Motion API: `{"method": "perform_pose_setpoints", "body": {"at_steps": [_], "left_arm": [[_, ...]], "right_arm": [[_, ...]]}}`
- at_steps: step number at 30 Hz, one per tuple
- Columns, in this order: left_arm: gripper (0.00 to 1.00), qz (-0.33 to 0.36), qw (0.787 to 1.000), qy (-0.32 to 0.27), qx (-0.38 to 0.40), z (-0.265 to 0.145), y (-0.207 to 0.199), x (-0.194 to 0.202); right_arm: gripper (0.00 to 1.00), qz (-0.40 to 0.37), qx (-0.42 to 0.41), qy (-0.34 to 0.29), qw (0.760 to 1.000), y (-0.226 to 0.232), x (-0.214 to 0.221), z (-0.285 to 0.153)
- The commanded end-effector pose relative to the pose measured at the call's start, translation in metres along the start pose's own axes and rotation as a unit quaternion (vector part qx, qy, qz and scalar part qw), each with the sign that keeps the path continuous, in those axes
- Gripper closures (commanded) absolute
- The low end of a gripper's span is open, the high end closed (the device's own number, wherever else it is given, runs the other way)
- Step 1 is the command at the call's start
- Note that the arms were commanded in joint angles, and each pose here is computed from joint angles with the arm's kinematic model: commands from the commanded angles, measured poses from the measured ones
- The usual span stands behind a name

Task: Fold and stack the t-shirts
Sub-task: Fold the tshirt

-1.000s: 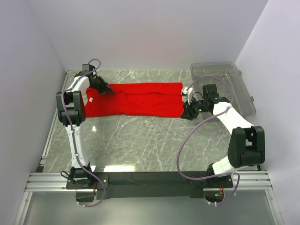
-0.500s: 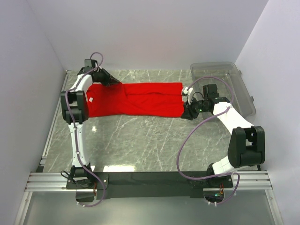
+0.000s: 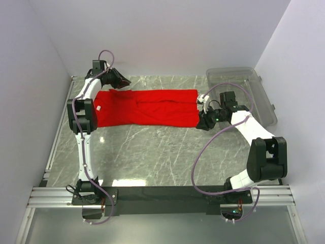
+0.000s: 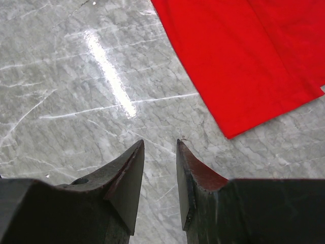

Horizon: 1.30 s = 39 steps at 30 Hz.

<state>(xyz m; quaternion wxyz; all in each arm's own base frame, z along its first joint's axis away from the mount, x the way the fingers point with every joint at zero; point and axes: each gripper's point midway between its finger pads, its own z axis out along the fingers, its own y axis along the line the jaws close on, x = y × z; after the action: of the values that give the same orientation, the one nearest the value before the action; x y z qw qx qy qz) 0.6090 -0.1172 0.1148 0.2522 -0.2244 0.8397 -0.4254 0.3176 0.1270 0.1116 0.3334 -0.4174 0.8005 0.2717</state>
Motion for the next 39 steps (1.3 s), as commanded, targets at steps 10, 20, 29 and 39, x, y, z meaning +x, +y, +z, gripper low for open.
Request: {"method": "perform_pose_setpoints", "body": {"at_steps": [10, 20, 29, 39], "left_arm": [[0.50, 0.204, 0.933, -0.216, -0.201, -0.186, 0.007, -0.020], [0.42, 0.069, 0.958, -0.149, -0.234, -0.245, 0.129, 0.073], [0.50, 0.076, 0.965, -0.096, -0.233, -0.215, 0.159, 0.067], [0.52, 0.090, 0.963, -0.077, -0.243, -0.205, 0.172, 0.056]], "right_arm": [[0.61, -0.023, 0.015, -0.010, 1.000, -0.003, -0.009, -0.009], [0.61, -0.017, 0.020, 0.003, 1.000, -0.018, -0.012, -0.005], [0.61, 0.011, 0.043, 0.027, 0.999, -0.032, -0.007, -0.003], [0.61, 0.022, 0.041, 0.036, 0.998, -0.033, -0.004, -0.001]]}}
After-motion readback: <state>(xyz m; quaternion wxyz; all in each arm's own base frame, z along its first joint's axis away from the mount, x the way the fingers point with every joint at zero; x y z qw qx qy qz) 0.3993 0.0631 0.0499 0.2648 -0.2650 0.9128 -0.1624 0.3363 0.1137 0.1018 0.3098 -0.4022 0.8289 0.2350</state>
